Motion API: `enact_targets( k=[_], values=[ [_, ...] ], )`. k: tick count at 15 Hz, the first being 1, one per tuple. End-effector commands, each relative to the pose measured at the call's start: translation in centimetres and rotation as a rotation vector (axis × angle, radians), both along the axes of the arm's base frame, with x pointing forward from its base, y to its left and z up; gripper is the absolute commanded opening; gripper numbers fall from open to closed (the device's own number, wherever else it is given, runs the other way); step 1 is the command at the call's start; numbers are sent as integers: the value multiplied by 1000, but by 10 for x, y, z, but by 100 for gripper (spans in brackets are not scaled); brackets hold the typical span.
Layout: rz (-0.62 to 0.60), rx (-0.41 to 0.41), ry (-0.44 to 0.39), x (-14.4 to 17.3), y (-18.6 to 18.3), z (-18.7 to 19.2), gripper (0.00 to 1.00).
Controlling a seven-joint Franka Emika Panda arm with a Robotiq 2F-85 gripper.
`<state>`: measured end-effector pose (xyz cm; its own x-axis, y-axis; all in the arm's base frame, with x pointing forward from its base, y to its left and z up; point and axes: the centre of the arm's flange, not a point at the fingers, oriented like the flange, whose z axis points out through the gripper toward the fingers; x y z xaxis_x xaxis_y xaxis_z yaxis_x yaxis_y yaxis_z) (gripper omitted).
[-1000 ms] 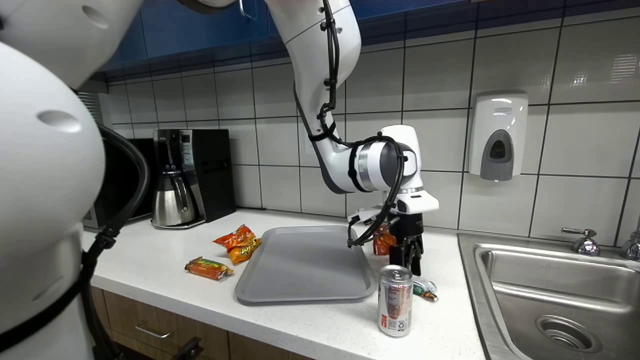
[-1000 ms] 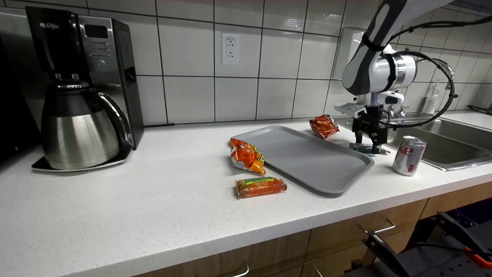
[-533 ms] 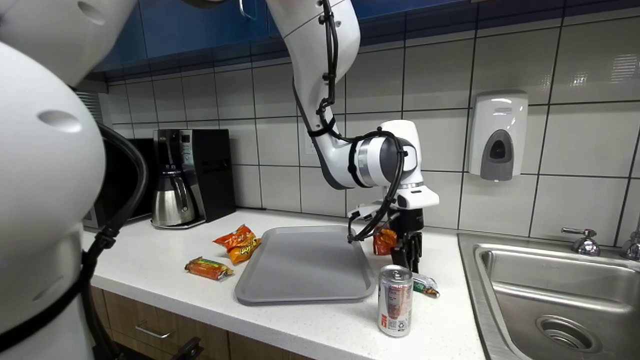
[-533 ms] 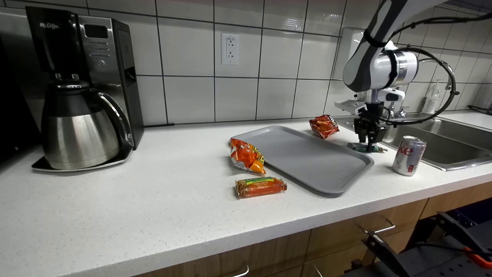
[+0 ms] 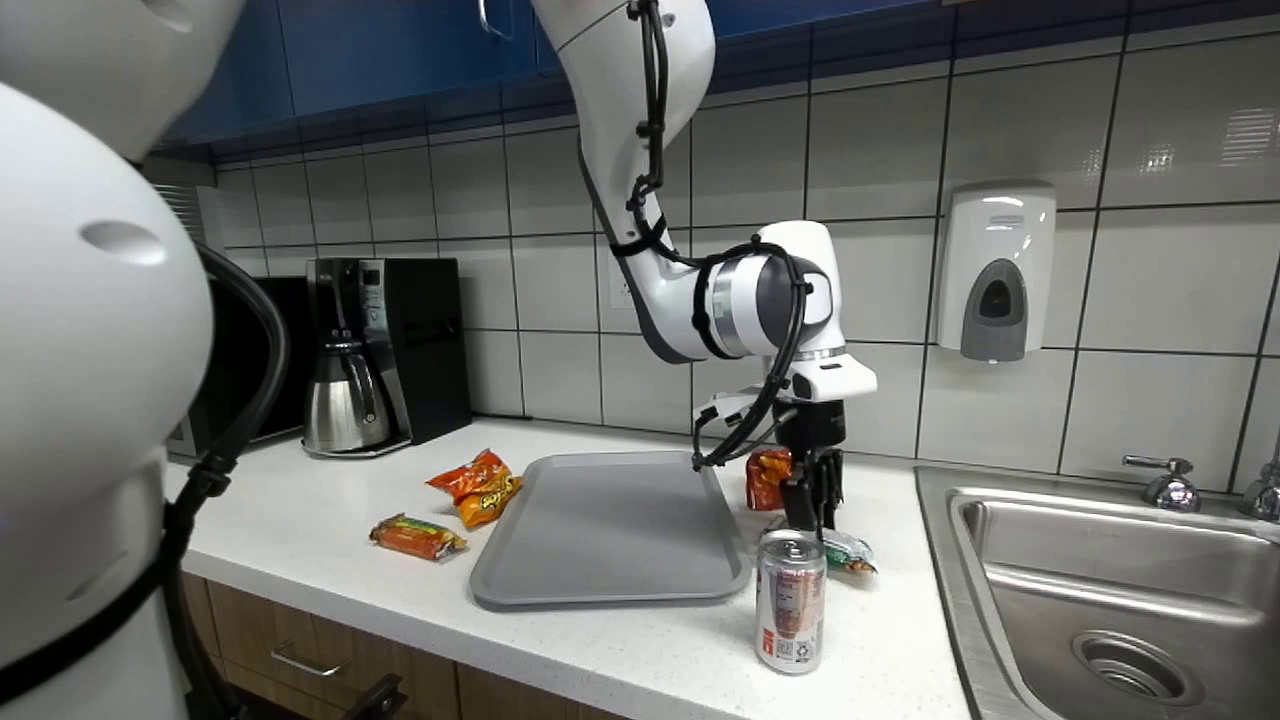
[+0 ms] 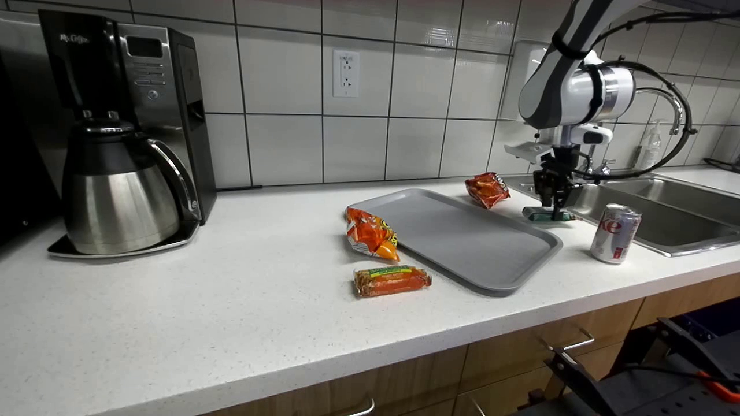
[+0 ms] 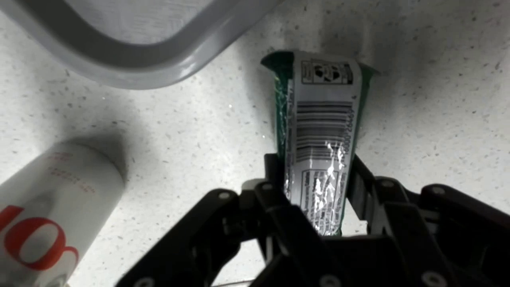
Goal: Pick up the green candy bar and put it on the gray tray, pick up the orange candy bar and put it on the gray tray
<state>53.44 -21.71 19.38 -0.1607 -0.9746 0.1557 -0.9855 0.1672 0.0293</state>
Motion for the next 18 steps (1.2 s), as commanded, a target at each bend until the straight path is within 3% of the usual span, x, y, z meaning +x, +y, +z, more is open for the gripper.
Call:
enact_targets(
  k=[1, 18],
  values=[
    [21, -1, -11, -11, 9, 27, 18],
    [231, -11, 17, -33, 97, 29, 18]
  ],
)
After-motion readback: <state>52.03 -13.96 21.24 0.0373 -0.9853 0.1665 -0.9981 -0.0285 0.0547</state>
